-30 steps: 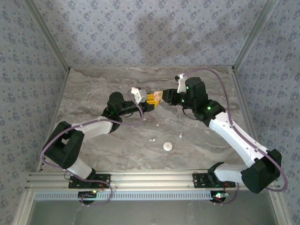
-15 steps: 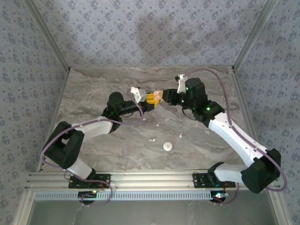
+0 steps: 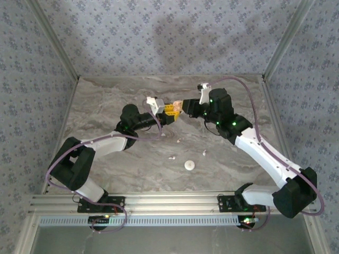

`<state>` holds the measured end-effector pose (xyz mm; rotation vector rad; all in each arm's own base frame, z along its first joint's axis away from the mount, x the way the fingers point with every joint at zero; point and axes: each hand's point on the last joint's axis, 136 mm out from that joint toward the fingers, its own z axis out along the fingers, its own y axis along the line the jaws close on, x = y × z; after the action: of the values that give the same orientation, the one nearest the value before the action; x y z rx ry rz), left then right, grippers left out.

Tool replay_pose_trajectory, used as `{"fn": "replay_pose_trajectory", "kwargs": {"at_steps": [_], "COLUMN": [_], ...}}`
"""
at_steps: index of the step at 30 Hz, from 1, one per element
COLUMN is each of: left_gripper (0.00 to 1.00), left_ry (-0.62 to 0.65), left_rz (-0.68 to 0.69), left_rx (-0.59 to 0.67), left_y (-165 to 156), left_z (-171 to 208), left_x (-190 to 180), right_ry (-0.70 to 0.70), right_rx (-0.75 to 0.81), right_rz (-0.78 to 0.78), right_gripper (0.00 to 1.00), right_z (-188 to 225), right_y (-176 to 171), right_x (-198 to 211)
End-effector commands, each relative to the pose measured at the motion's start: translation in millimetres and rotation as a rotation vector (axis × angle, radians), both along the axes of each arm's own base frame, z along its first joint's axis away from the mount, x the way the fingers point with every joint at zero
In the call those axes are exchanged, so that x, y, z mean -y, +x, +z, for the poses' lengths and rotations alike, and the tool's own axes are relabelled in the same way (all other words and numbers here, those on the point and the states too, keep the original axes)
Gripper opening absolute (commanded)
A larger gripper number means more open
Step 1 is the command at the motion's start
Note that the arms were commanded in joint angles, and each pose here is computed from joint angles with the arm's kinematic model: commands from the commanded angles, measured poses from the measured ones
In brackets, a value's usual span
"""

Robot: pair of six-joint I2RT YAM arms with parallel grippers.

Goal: Insert wireless bluetooth earbuds into charging case

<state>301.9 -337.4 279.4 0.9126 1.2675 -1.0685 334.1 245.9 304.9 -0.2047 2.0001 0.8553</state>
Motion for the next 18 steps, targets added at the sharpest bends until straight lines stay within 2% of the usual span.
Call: {"fn": "replay_pose_trajectory", "kwargs": {"at_steps": [1,10,18], "left_gripper": [0.14,0.14,0.14], "left_ry": [-0.077,-0.142,-0.147], "left_rz": [0.003,0.036,0.034], "left_rx": [0.069,0.030,0.033], "left_y": [-1,7,7], "left_z": [36,44,46], "left_x": [0,-5,-5], "right_ry": [-0.009,-0.049,-0.054], "right_rx": [0.034,0.058,0.063], "right_rz": [-0.011,0.017,0.086], "right_gripper": [0.26,0.26,0.28], "right_z": [2,0,1], "right_y": [0,-10,-23], "right_x": [1,-2,-9]}}
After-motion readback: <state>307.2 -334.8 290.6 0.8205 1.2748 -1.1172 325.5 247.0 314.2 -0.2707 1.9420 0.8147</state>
